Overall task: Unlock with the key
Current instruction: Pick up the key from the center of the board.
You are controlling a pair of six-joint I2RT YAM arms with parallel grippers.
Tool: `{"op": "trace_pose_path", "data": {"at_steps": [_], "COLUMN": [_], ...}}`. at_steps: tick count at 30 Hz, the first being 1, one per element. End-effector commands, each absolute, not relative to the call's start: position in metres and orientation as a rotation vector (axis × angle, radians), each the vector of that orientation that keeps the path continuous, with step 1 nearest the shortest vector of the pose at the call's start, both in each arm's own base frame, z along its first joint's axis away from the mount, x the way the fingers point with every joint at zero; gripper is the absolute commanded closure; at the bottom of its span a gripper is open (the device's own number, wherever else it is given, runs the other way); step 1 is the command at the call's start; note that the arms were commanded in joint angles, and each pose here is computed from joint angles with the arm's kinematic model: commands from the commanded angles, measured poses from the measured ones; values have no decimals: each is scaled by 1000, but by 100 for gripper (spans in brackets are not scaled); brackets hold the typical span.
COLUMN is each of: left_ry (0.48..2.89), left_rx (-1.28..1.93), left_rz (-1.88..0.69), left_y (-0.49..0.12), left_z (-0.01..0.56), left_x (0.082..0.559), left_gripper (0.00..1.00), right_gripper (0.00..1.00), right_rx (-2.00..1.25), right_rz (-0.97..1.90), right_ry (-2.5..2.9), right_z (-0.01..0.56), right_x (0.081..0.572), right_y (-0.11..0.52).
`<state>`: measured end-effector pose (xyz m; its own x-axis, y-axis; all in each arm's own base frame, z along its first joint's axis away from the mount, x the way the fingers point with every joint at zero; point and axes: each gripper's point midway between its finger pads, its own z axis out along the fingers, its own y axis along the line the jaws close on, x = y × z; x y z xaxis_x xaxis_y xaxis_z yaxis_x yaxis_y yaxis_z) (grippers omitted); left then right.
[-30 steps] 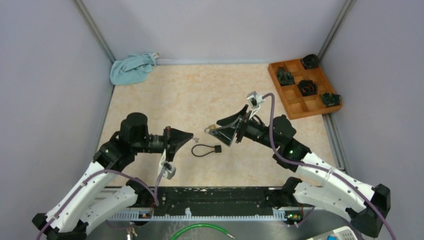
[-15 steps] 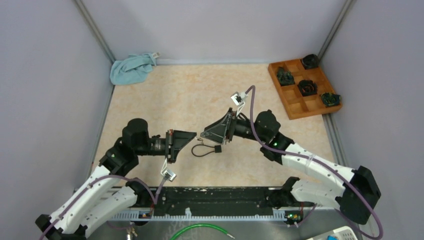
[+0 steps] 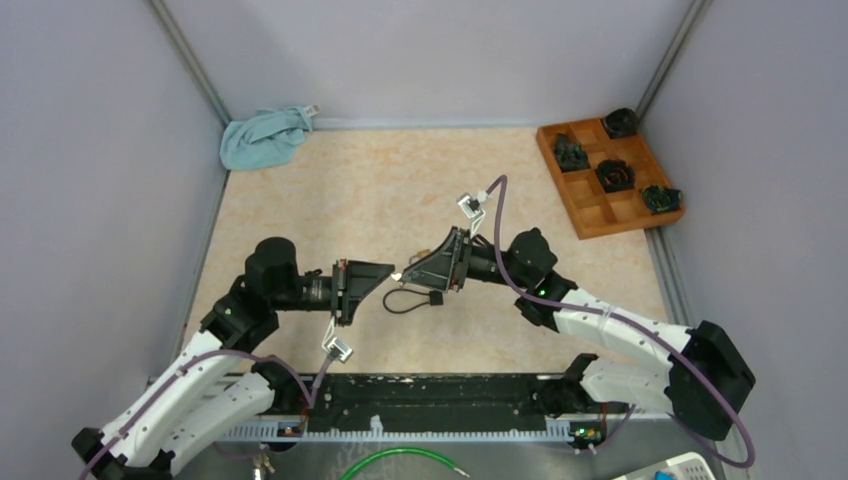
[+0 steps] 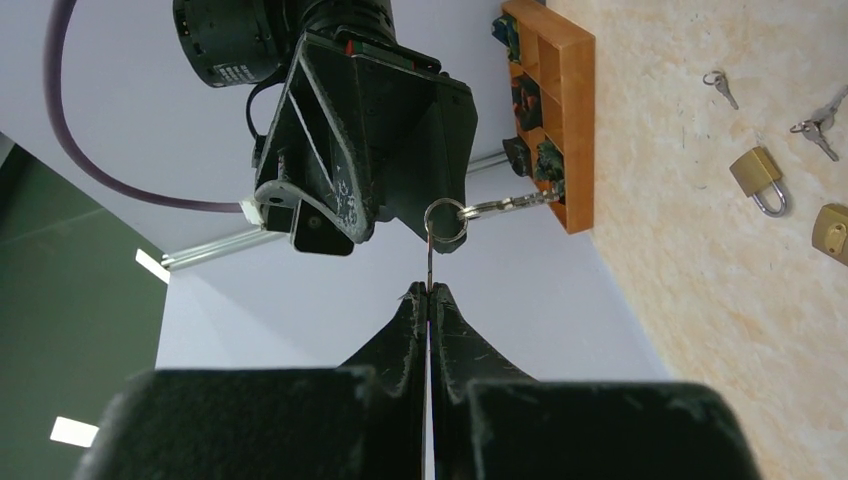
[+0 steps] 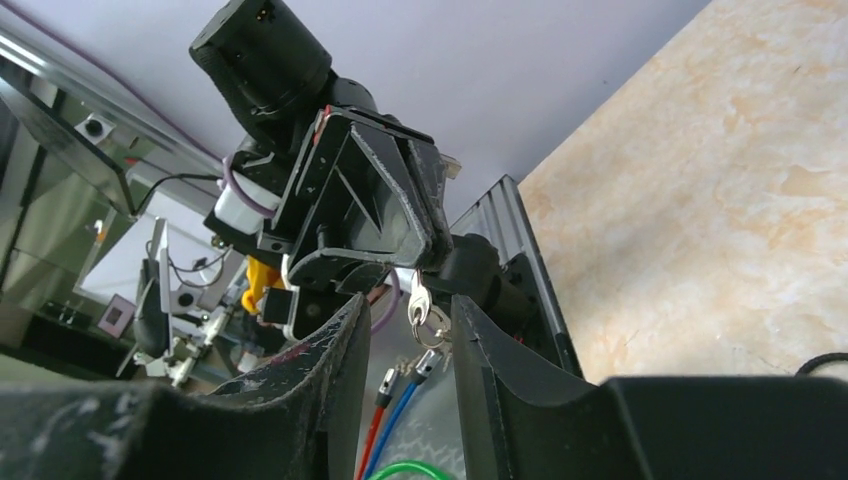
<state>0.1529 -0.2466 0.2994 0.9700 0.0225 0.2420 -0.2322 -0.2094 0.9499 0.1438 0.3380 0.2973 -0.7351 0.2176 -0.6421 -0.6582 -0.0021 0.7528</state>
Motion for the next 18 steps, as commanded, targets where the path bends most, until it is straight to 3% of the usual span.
{"op": "trace_pose_path", "data": {"at_steps": [1, 7, 10, 16, 18], "left_ry": [-477, -484, -490, -487, -484], "left_rx": [1702, 1691, 1678, 1677, 1683], "left_rz": [465, 468, 493, 515, 525], "left_y": [-251, -250, -251, -250, -250], "left_z": [315, 317, 321, 319, 317], "left_x": [141, 139, 141, 143, 145], "left_gripper": [100, 100, 100, 100, 100], "right_gripper": [65, 69, 76, 100, 100], "right_rx": [-471, -438, -431, -411, -407], "right_rz": [1869, 1928, 1961, 2000, 2017], "right_ry": [1560, 1563, 1562, 1558, 1558], "right_z": [318, 318, 318, 320, 321], "right_x": [139, 143, 143, 141, 139], "right_y": [337, 345, 348, 347, 346]}}
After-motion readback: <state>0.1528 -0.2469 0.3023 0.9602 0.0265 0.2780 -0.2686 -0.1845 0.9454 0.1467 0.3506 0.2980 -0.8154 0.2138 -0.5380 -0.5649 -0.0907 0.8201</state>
